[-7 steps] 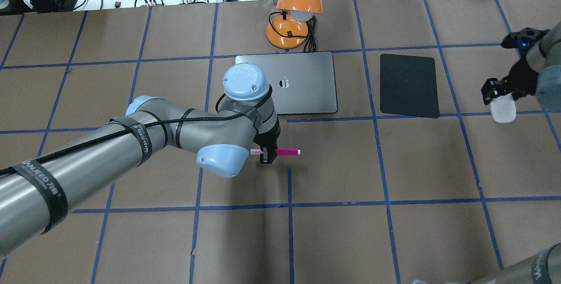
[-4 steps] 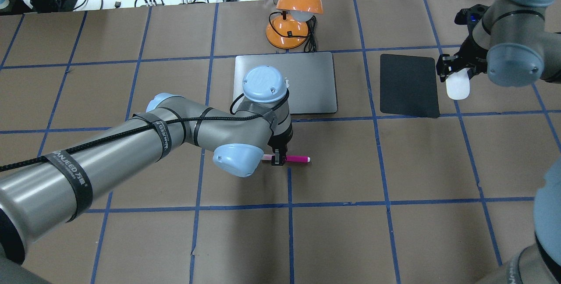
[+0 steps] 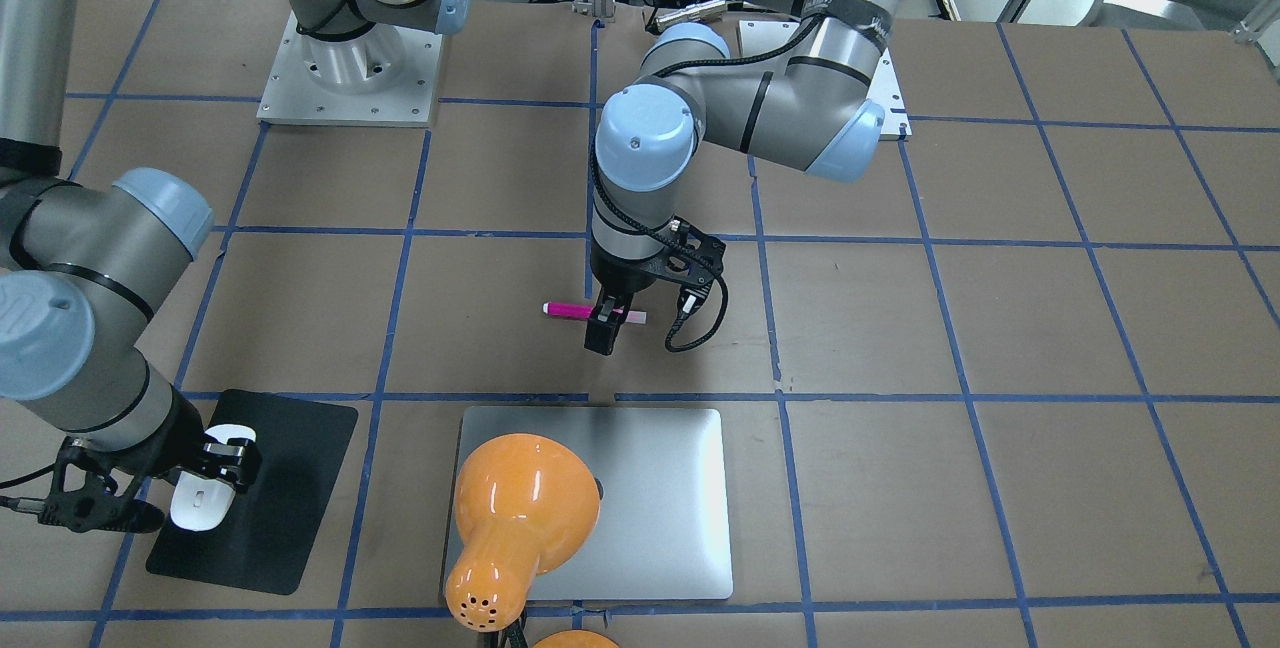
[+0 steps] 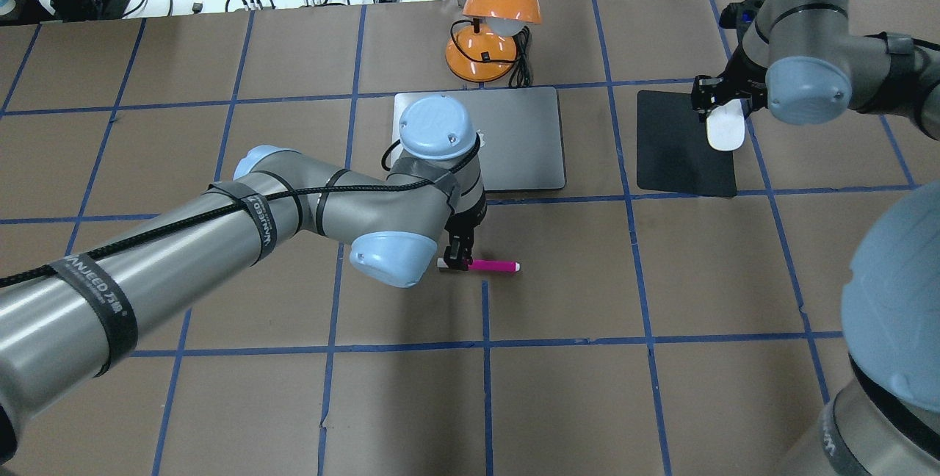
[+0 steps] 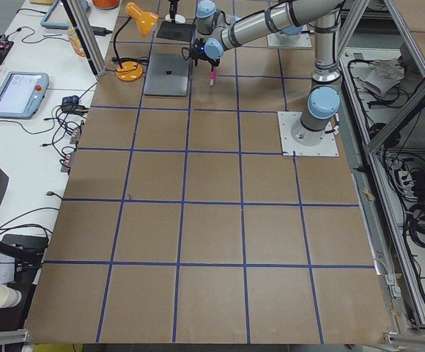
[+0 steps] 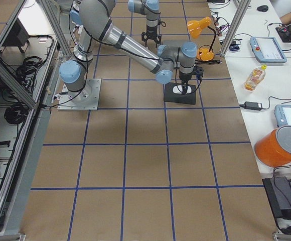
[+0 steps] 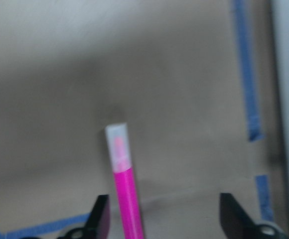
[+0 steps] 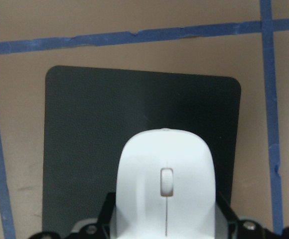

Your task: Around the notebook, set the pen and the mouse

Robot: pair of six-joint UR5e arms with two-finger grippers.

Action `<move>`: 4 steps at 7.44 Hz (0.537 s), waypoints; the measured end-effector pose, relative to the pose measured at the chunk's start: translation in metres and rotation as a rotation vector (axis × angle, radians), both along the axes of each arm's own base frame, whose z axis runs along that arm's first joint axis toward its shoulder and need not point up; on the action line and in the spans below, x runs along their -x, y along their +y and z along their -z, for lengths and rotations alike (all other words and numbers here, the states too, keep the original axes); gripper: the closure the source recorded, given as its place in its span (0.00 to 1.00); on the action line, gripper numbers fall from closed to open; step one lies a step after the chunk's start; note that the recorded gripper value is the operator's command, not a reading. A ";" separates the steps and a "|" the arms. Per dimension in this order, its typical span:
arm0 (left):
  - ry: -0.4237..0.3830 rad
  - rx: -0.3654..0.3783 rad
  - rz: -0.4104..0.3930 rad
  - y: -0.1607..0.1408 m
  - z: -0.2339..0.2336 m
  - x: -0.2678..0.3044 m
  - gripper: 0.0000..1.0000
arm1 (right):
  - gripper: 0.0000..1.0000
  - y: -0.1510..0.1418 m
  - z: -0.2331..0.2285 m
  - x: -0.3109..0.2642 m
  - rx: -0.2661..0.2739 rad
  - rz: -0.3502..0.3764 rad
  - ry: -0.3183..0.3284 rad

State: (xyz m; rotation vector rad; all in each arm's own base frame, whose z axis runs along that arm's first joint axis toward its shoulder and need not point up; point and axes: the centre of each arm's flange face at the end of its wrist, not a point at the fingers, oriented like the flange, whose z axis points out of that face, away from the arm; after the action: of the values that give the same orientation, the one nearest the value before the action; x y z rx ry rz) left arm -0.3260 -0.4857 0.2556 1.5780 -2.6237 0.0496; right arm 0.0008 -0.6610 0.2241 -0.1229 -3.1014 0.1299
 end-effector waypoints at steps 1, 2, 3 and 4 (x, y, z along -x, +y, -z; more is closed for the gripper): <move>-0.001 0.044 0.211 -0.007 -0.034 -0.011 0.00 | 0.43 -0.002 0.007 -0.003 -0.007 0.004 -0.003; -0.007 0.041 0.415 -0.012 -0.067 -0.027 0.00 | 0.41 -0.003 0.015 -0.004 -0.020 0.005 -0.006; -0.015 0.000 0.577 -0.011 -0.098 -0.046 0.00 | 0.41 -0.003 0.021 -0.005 -0.027 0.004 -0.008; -0.019 -0.038 0.692 -0.004 -0.127 -0.065 0.00 | 0.36 -0.004 0.023 -0.009 -0.031 -0.001 -0.009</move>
State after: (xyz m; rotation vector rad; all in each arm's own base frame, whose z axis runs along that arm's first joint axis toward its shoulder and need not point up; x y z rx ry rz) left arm -0.2607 -0.4898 0.3829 0.6009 -3.0318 -0.0291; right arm 0.0098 -0.6646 0.2009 -0.1213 -3.1113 0.0811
